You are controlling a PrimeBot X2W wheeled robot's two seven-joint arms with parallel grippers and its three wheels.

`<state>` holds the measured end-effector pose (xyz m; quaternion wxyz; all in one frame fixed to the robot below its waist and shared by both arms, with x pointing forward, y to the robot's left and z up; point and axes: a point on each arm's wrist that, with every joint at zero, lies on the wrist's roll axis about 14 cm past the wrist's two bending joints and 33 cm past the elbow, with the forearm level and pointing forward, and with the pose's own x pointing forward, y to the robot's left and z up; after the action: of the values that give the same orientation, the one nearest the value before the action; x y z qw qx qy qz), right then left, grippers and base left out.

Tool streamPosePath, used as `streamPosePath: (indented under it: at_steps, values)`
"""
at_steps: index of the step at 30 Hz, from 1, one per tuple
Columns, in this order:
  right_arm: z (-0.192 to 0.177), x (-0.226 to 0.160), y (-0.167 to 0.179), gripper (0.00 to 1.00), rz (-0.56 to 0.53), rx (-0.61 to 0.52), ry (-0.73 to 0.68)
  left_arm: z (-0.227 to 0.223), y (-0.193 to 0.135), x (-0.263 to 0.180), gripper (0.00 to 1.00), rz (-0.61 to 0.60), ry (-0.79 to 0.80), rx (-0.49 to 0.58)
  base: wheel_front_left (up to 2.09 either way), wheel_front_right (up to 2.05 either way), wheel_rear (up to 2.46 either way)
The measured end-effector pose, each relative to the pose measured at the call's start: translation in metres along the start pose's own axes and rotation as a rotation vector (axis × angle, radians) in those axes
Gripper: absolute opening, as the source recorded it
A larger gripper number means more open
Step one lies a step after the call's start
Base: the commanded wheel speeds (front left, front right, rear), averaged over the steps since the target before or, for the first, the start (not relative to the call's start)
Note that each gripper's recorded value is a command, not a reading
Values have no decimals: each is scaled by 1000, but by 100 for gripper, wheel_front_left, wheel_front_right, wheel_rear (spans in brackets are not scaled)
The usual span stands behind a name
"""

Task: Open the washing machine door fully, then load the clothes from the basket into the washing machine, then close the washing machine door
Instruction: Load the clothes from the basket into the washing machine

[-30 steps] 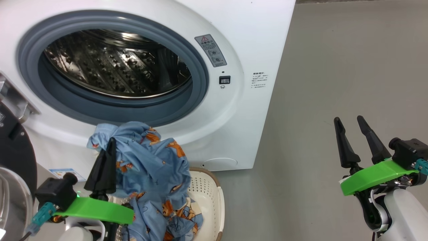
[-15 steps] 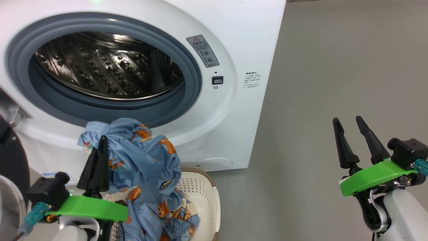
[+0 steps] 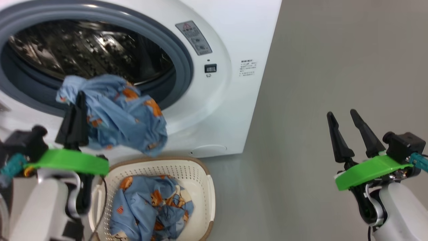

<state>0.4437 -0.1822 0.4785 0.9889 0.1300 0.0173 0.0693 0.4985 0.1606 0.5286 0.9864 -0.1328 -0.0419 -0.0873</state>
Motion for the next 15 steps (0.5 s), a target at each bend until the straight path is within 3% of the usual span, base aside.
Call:
streamPosePath:
  at_steps: [15]
  values:
    - [-26,31,-21,100,-40,-3,41,-42,36,102,0,55,88,-27,0,0,0]
